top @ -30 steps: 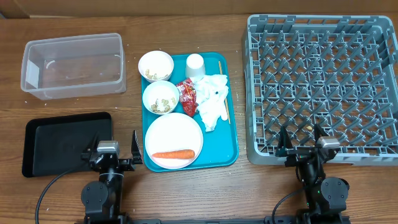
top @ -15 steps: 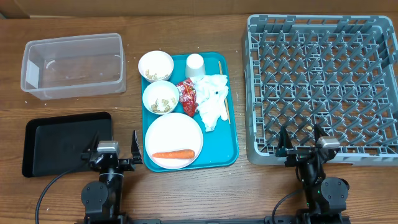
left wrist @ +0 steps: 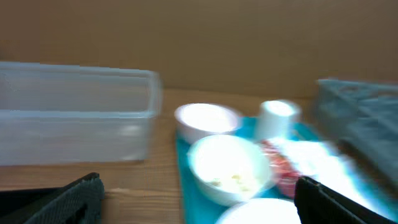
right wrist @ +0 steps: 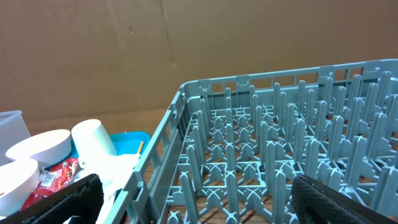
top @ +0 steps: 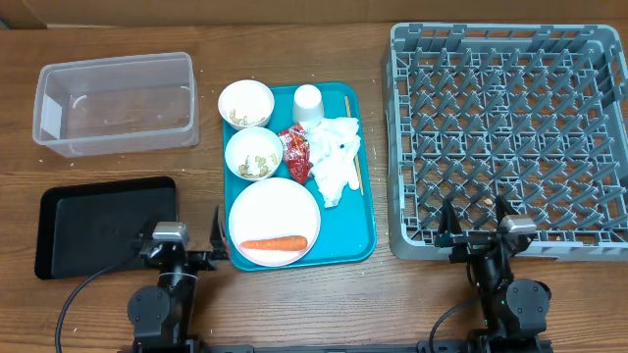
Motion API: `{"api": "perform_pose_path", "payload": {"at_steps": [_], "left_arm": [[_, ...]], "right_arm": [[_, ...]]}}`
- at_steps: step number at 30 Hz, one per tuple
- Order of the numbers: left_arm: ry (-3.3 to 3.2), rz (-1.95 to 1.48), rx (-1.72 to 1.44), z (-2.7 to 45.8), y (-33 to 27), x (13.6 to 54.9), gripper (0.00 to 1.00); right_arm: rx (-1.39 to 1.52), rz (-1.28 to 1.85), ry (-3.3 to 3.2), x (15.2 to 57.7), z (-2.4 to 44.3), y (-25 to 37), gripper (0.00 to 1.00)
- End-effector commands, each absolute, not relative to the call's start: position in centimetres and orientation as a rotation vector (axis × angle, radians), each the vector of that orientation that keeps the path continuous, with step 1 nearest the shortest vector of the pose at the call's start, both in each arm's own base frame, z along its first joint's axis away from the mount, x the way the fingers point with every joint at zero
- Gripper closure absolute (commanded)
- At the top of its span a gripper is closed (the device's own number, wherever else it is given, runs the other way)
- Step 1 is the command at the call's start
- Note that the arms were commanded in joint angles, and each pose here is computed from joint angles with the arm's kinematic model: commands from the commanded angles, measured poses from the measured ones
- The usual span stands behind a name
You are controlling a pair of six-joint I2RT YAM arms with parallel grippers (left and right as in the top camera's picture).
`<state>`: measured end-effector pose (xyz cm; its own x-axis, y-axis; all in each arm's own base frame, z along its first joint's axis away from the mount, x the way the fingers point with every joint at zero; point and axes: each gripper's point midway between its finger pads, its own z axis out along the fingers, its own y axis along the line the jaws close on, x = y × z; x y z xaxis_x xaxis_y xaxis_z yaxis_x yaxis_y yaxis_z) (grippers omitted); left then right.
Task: Sort waste into correct bins and load items into the dishwasher rack
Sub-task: 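Move the left gripper from rest toward the white plate with carrot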
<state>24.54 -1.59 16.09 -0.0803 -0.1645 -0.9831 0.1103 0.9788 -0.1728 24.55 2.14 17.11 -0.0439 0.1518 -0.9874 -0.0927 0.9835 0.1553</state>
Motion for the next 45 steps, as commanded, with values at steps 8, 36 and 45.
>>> {"api": "perform_pose_path", "payload": {"at_steps": [8, 36, 45], "left_arm": [[1.653, -1.085, -0.126, 18.1, -9.5, 21.5, 0.0], [2.039, -0.734, -0.193, 27.7, -6.8, 20.2, 0.0], [2.089, -1.063, -0.816, 26.0, -7.1, 22.4, 0.0]], "right_arm": [[0.044, 0.195, 1.599, 24.6, 16.9, 2.2, 0.0], [0.044, 0.195, 1.599, 24.6, 16.9, 2.2, 0.0], [0.043, 0.195, 1.599, 24.6, 16.9, 2.2, 0.0]]}}
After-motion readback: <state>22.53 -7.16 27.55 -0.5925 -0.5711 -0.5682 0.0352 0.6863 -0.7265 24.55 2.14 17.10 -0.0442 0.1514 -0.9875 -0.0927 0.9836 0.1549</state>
